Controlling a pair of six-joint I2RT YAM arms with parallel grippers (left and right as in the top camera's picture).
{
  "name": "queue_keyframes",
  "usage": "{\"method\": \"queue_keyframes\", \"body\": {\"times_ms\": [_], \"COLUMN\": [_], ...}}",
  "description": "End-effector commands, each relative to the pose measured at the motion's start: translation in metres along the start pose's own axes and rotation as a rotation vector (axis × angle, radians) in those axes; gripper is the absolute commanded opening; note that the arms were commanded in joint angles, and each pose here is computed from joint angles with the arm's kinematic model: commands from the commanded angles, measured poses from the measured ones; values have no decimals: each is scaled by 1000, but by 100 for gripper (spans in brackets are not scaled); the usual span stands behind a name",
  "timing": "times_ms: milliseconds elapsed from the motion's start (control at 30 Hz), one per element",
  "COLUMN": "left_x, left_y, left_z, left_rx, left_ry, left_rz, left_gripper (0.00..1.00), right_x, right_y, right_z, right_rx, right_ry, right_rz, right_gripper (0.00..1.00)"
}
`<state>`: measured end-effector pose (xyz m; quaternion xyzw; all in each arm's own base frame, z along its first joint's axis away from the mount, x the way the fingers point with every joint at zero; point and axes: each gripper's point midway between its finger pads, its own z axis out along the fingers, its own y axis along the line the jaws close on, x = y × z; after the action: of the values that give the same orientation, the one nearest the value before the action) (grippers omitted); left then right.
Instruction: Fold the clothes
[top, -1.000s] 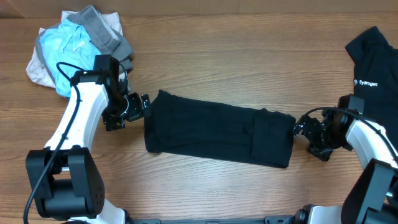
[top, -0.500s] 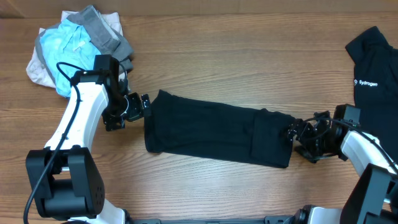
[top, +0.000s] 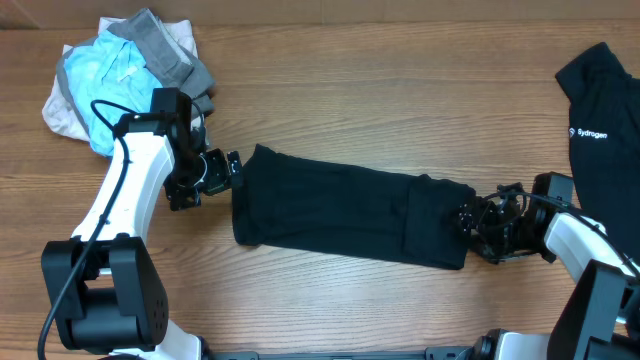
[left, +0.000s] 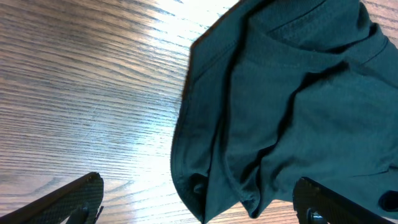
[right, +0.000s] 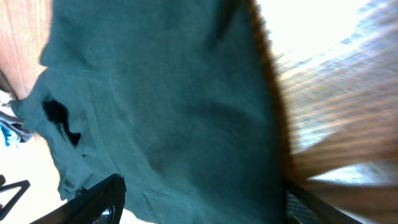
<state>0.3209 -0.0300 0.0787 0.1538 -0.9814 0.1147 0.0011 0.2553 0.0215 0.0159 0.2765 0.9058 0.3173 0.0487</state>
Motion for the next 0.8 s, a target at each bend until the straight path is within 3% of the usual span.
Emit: {"method": "queue_keyframes", "body": {"times_ms": [0,67,133,300,400,600,767], "left_x": [2,2,2,2,2,2,2], "left_y": [0,0,0,0,0,0,0], "left_z": [3,3,3,3,3,3,3], "left_rx": [-5,-4,-5,-5,-5,-5,-5], "left_ry": [6,6,6,6,6,6,6], "left_rz": [-3,-3,-3,-3,-3,-3,-2], "left_gripper": [100,100,100,100,100,100,100], "right_x": [12,14,14,13,11,-3,-18], "right_y": [-13,-14,-15,-15,-15,-26,-40], "right_z": [14,18,20,20,20,11,-18], "right_rx": [39,36,40,39,42,128,334], "right_ry": [26,22,20,15,5,-39,-68], "right_rz": [3,9,18,16,24,92,133], "right_gripper": [79,78,70,27,7,4,4]}}
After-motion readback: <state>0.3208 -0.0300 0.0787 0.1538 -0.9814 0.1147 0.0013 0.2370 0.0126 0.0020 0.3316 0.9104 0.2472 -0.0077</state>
